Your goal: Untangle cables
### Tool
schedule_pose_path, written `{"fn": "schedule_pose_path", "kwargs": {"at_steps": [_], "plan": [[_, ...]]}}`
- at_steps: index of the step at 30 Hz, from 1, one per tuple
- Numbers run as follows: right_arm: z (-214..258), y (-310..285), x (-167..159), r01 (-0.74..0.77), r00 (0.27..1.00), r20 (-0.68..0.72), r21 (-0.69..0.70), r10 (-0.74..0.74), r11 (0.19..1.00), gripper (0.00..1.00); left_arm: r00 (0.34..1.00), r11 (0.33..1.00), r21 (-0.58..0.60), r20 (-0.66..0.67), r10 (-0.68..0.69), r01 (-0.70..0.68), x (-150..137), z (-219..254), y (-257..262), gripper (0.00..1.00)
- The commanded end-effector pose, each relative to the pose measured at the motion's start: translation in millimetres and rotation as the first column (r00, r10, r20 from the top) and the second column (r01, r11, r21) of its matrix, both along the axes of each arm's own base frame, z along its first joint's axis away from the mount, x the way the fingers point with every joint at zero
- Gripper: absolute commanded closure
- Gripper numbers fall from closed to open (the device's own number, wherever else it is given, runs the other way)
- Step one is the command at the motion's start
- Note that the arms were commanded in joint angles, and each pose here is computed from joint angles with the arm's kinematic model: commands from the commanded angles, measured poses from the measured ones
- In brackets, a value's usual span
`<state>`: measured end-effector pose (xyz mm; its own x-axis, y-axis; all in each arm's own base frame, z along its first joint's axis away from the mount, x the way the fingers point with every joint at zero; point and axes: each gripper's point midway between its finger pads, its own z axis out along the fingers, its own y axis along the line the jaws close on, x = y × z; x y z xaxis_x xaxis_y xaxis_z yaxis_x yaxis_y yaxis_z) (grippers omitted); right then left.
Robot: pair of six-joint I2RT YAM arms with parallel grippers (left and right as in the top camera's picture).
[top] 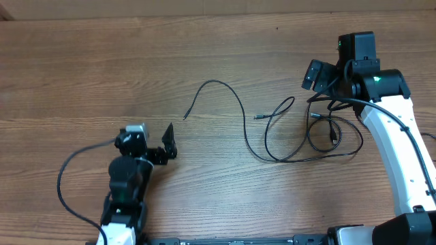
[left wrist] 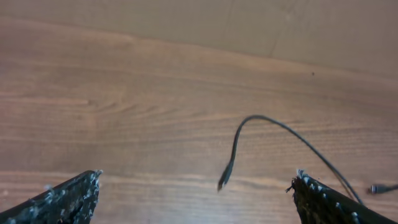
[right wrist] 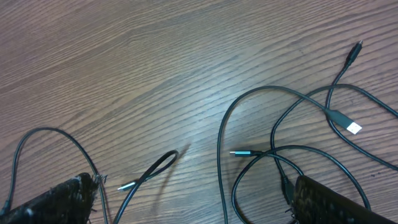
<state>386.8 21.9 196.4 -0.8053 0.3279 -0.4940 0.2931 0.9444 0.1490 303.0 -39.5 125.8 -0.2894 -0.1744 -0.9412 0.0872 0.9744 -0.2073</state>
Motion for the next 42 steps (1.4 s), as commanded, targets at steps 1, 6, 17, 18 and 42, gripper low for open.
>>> {"fn": "schedule_pose_path", "kwargs": {"at_steps": [1, 6, 17, 18, 42], "plan": [[-3, -1, 1, 0.004, 1.000, -0.005, -0.005, -0.004, 1.000, 0.00, 1.000, 1.000, -0.015, 0.014, 0.005, -0.005, -13, -10, 3, 0.01], [-3, -1, 1, 0.004, 1.000, -0.005, -0.005, -0.004, 1.000, 0.00, 0.999, 1.000, -0.010, 0.022, 0.024, -0.024, -21, -13, 7, 0.01], [-3, -1, 1, 0.004, 1.000, -0.005, -0.005, -0.004, 1.000, 0.00, 0.998, 0.998, 0.008, 0.011, 0.056, -0.056, -39, -12, 15, 0.01], [-3, -1, 1, 0.004, 1.000, -0.005, -0.005, -0.004, 1.000, 0.00, 0.998, 0.998, 0.010, 0.005, 0.061, -0.061, -42, -13, 16, 0.01], [-3, -1, 1, 0.004, 1.000, -0.005, -0.005, -0.004, 1.000, 0.00, 0.972, 0.986, 0.093, 0.206, 0.115, -0.137, -57, 30, 41, 0.01]]}}
